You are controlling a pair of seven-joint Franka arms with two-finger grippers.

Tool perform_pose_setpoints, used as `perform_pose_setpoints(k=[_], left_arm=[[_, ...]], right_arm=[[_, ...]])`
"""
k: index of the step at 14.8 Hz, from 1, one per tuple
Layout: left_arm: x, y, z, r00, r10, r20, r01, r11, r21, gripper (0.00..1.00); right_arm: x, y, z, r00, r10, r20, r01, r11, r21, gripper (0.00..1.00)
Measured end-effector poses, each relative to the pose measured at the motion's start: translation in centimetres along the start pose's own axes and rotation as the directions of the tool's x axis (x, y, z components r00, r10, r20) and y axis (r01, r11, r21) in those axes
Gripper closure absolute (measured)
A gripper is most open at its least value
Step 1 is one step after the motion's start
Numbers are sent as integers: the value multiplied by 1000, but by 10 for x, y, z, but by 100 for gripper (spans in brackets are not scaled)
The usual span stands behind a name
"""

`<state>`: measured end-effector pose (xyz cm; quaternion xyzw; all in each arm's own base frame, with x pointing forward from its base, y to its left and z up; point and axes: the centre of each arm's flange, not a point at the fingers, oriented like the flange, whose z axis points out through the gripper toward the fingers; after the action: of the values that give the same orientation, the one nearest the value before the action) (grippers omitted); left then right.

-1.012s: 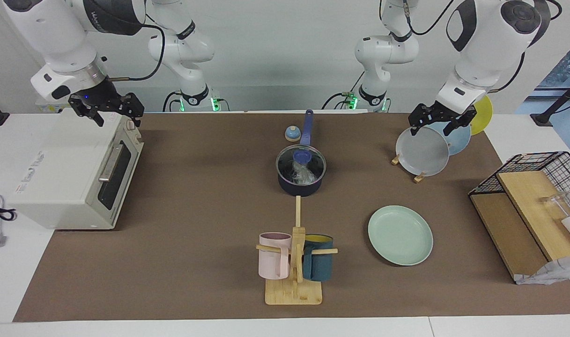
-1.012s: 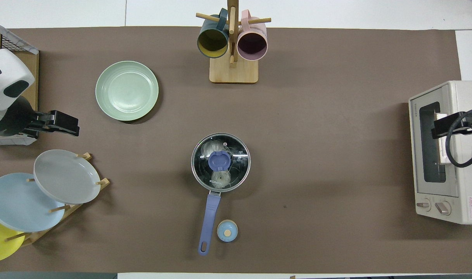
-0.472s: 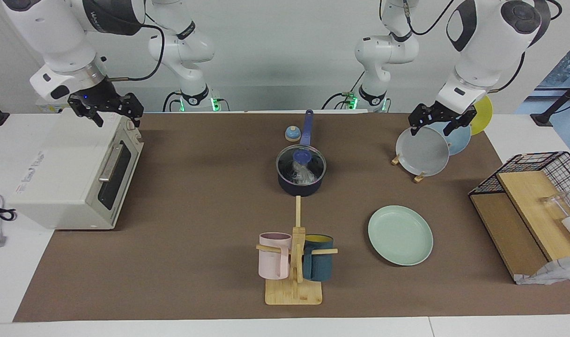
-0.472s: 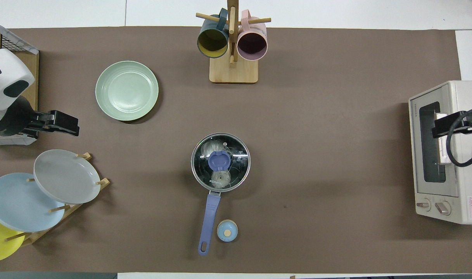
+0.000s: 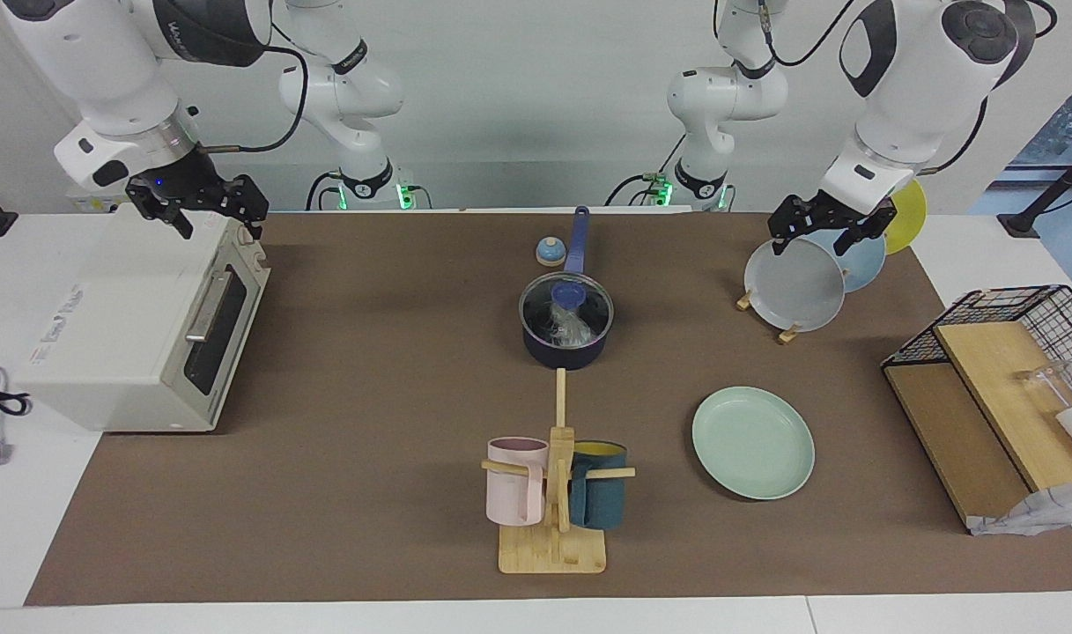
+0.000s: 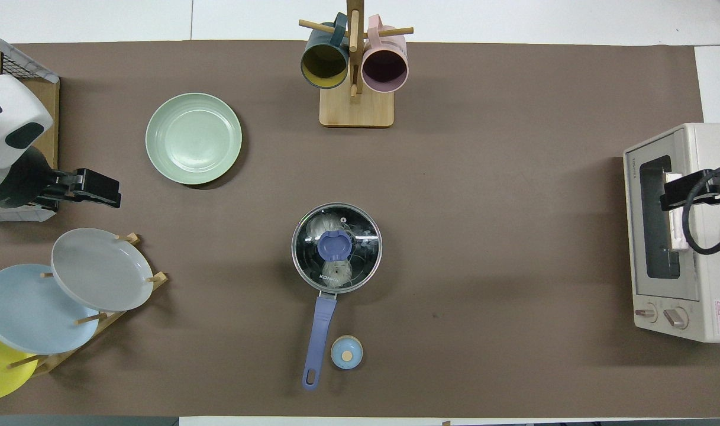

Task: Transfer vermicelli from plate to pot

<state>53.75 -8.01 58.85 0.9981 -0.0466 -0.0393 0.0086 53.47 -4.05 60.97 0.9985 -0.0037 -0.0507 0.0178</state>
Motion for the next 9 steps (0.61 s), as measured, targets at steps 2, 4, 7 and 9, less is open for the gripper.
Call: perform_pose_setpoints(k=[2, 4, 7, 9], left_arm=[[0, 0, 0, 1000, 0, 0, 0, 1000, 0, 0], [0, 0, 0, 1000, 0, 0, 0, 1000, 0, 0], [0, 0, 0, 1000, 0, 0, 0, 1000, 0, 0], [0, 0, 0, 1000, 0, 0, 0, 1000, 0, 0]], right_arm=[[0, -3, -3, 1000, -6, -7, 6, 1000, -1, 0], [1, -6, -7, 1000, -11, -20, 11, 1000, -2, 0], [1, -12, -11, 999, -19, -28, 20, 1000, 15, 0], [1, -15, -11, 999, -22, -31, 24, 999, 36, 0]])
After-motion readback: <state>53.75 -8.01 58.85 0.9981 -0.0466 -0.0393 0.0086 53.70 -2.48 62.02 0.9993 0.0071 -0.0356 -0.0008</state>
